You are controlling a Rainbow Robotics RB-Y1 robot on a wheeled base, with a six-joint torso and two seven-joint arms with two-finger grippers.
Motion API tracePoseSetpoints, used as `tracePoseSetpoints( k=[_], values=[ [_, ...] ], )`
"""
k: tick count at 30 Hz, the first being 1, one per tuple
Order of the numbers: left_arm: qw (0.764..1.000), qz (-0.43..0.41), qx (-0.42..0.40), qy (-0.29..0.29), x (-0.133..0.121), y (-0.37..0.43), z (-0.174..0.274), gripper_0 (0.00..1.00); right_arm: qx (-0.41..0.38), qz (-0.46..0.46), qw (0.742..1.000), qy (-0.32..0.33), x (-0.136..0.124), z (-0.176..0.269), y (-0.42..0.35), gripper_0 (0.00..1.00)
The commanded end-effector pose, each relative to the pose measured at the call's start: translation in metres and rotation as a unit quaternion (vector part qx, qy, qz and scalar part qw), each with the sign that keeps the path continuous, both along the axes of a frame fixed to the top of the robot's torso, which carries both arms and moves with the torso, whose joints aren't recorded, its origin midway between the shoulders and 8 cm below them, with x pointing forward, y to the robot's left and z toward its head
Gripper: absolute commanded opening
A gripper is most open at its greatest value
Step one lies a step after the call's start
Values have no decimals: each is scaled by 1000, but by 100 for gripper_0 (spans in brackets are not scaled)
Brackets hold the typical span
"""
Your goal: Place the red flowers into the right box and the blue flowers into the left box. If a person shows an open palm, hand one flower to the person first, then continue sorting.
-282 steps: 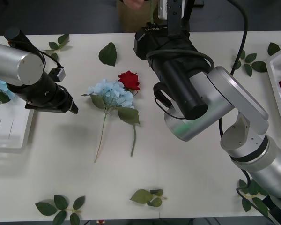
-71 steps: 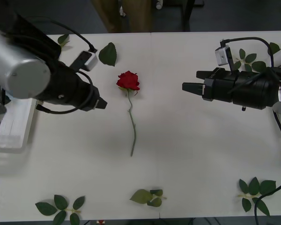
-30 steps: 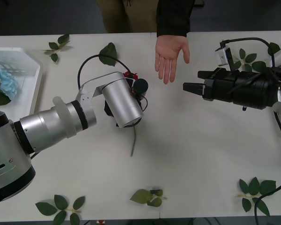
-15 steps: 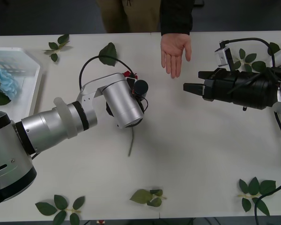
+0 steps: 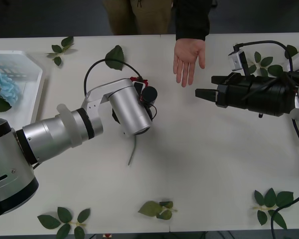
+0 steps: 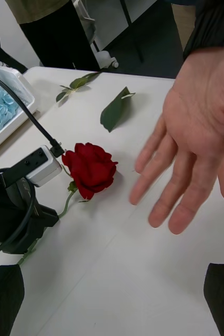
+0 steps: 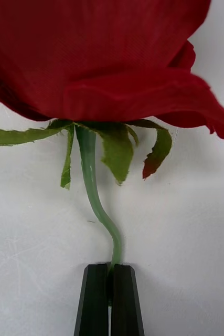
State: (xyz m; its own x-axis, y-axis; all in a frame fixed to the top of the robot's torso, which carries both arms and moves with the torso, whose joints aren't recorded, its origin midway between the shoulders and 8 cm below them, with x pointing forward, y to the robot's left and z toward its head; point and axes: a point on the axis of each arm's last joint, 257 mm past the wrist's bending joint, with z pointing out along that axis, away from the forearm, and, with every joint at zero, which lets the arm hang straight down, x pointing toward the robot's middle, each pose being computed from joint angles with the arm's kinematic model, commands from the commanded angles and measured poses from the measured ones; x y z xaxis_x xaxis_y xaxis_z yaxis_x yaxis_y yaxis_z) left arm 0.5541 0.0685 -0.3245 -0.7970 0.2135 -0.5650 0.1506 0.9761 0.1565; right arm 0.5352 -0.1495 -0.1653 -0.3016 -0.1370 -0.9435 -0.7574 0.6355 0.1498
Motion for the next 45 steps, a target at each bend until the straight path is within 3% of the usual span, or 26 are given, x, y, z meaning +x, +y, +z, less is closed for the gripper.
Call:
tracePoseSetpoints(
  k=[1, 13, 26, 31, 37, 43, 45],
  values=[
    [999, -18, -5, 42, -10, 24, 15, 0, 12, -5, 1000, -13, 5, 16, 4, 100],
    [991, -81, -38, 99, -50, 69, 123, 0, 8, -8, 1000, -13, 5, 14, 3, 100],
    [992, -70, -73, 75, -51, 82, 137, 0, 8, -9, 1000, -11, 6, 14, 2, 100],
    [987, -107, -108, 44, -41, 58, 171, 0, 9, -8, 1000, -11, 6, 14, 3, 100],
    [964, -178, -196, -32, -30, 23, 234, 0, 9, -8, 1000, -11, 6, 14, 3, 100],
    [919, -262, -253, -152, -30, -5, 285, 0, 9, -8, 1000, -11, 6, 14, 3, 100],
    [892, -305, -271, -191, -36, -18, 299, 0, 9, -9, 1000, -10, 5, 13, 3, 100]
  ],
)
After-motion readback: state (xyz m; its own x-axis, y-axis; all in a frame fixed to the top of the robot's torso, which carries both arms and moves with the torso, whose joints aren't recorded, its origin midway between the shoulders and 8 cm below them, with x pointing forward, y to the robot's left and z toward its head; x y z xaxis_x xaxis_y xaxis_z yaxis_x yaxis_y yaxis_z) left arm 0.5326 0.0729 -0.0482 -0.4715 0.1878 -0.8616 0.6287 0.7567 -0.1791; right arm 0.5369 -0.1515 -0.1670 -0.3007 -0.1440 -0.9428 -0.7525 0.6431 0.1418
